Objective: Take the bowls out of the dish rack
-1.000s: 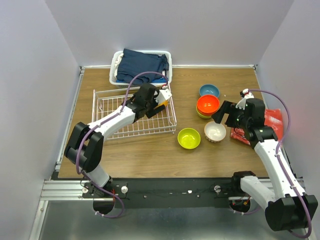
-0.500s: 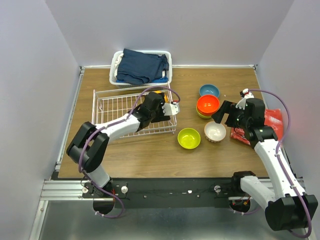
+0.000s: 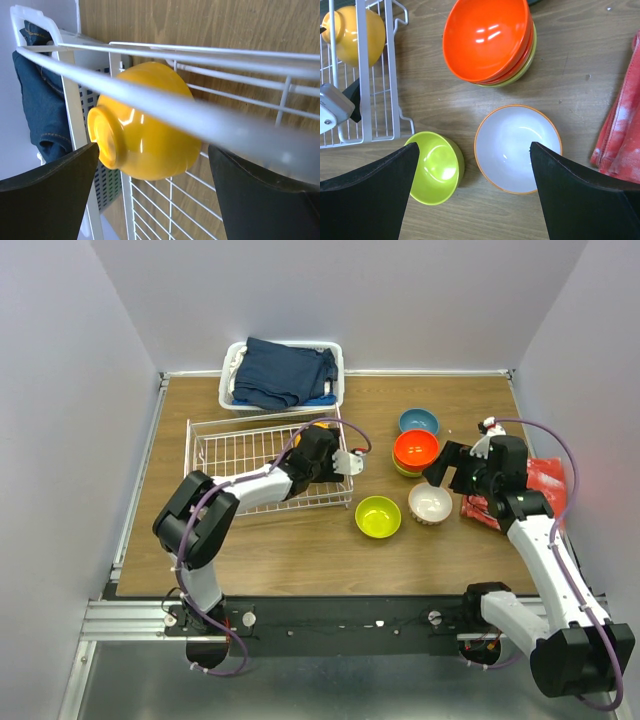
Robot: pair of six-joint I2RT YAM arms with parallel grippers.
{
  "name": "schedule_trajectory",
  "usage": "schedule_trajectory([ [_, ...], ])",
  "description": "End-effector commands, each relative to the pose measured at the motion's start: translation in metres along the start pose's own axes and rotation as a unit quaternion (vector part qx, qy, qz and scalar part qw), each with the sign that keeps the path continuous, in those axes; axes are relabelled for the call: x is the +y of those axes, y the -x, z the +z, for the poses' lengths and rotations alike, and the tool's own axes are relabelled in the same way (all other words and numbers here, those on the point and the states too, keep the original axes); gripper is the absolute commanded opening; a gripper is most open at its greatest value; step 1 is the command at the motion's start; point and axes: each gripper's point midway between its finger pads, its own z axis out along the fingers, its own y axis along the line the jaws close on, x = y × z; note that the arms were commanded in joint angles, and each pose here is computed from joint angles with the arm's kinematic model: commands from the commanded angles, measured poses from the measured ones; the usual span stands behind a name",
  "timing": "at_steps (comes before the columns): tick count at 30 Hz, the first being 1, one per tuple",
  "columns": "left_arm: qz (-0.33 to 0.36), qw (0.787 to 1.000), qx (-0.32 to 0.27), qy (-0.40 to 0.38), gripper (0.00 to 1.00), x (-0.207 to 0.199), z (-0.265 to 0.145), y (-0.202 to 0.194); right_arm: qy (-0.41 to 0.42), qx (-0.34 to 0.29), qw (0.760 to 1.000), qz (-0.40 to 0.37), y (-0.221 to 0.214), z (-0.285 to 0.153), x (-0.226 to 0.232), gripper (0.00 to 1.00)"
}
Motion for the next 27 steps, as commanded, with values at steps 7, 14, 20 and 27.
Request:
schedule_trajectory([
  [7,-0.023,0.998,0.058,-0.013,0.99,-0.020,0.026,-0.016,-0.002,-0.005,1.000,-0.012,0.009,0.003,0.000,1.00],
  [14,-0.068,0.994,0.085,0.009,0.97,-0.016,0.028,-0.020,0.000,-0.005,1.000,-0.012,0.010,0.002,0.001,1.00],
  [20,-0.084,0.993,0.077,0.024,0.69,-0.005,0.019,-0.013,0.003,-0.007,1.000,-0.012,0.012,0.001,0.003,1.00],
  [27,-0.112,0.991,0.053,0.050,0.47,0.019,0.004,0.001,0.005,-0.012,1.000,-0.012,0.015,-0.003,0.006,1.00],
])
